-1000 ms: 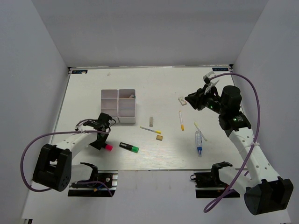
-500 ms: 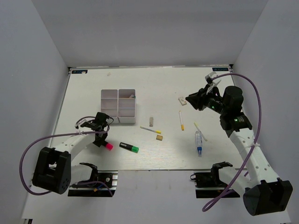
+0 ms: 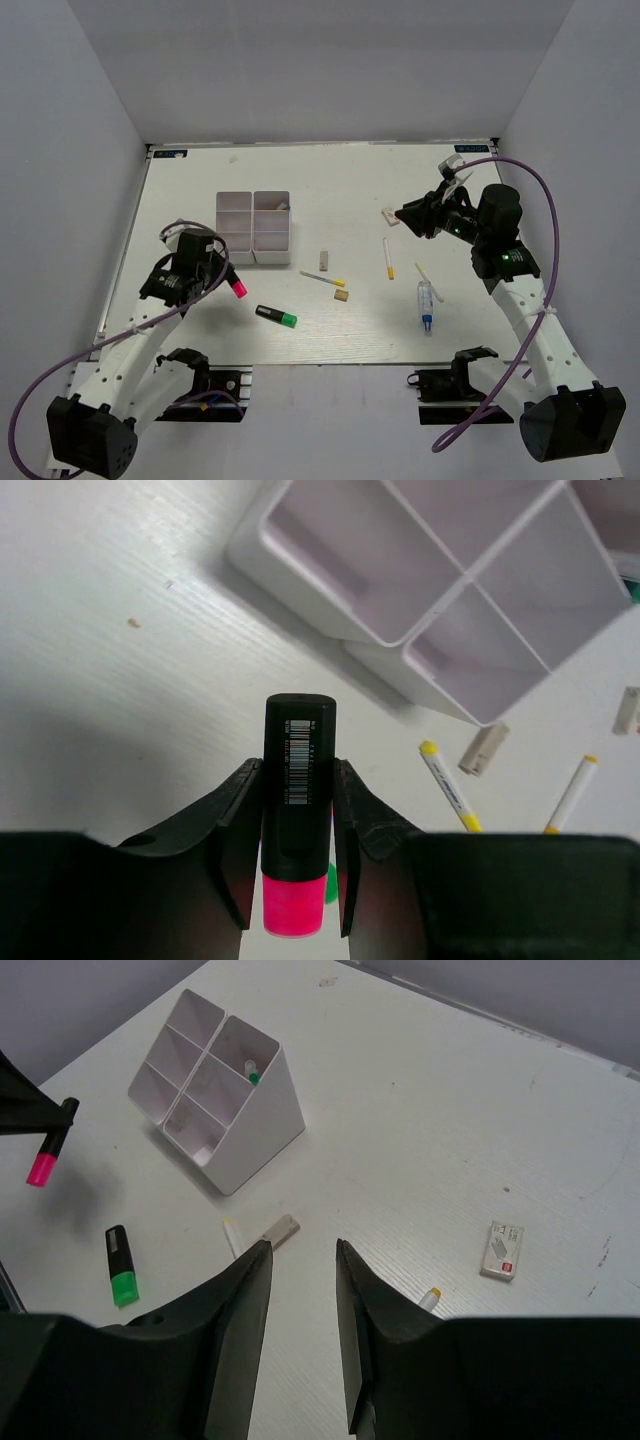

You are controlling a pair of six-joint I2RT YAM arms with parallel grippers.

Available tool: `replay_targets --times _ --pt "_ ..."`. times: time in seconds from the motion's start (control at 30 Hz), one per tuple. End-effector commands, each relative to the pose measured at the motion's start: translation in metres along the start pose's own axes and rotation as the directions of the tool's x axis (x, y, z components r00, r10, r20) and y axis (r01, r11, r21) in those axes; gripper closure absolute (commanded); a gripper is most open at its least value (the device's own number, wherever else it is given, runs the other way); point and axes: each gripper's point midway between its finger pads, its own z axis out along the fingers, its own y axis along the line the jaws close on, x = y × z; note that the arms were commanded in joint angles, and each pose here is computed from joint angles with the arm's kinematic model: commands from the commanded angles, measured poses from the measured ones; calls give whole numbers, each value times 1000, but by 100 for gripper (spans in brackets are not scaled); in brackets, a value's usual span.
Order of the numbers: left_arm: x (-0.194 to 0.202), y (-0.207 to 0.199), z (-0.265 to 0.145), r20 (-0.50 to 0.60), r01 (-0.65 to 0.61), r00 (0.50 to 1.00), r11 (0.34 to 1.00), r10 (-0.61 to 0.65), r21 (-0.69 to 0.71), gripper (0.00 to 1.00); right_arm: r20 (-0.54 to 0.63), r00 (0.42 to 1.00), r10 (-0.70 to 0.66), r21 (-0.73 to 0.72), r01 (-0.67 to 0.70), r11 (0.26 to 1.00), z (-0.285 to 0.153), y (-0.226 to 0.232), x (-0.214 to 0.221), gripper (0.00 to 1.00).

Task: Sort the stationery into containers
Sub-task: Pick up the pen from the center of the board, then place the pen in the storage box.

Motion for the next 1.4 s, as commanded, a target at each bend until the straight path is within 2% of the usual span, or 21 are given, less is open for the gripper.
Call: replay_targets --times 0.0,0.07,0.27,0.3,0.47,0.7,0.97,1.13,1.27,1.37 --pt "-13 -23 -15 35 -124 992 986 121 114 94 33 999 -26 -20 27 999 -1 3 -8 62" --pt "-25 -43 -22 79 -162 986 969 149 185 94 32 999 -25 -22 26 999 -1 3 -8 62" --pt "-56 -82 -26 181 -237 964 934 193 267 94 20 1000 -19 -41 19 999 0 5 -2 62" --pt "-69 -92 -31 238 -258 952 923 192 286 94 18 1000 -16 -41 17 999 1 5 -2 62" --pt "-95 -110 -23 345 -283 921 918 179 278 94 4 999 -44 -41 44 998 4 2 3 62" --pt "-133 -129 -5 455 -217 886 949 93 228 94 -14 997 -74 -9 74 997 6 -8 12 62" --pt "-156 -149 31 496 -131 868 974 23 185 96 -28 997 -71 -12 71 997 8 -9 18 62" --pt "-175 -143 44 576 -26 815 989 -63 145 96 -9 996 -85 -29 85 996 10 -7 15 62" --pt "-180 -144 50 625 19 770 984 -129 180 97 -10 996 -85 -36 85 996 11 -7 15 62" --pt "-178 -146 60 633 38 760 983 -145 179 97 -18 996 -85 -38 84 996 11 -7 20 62"
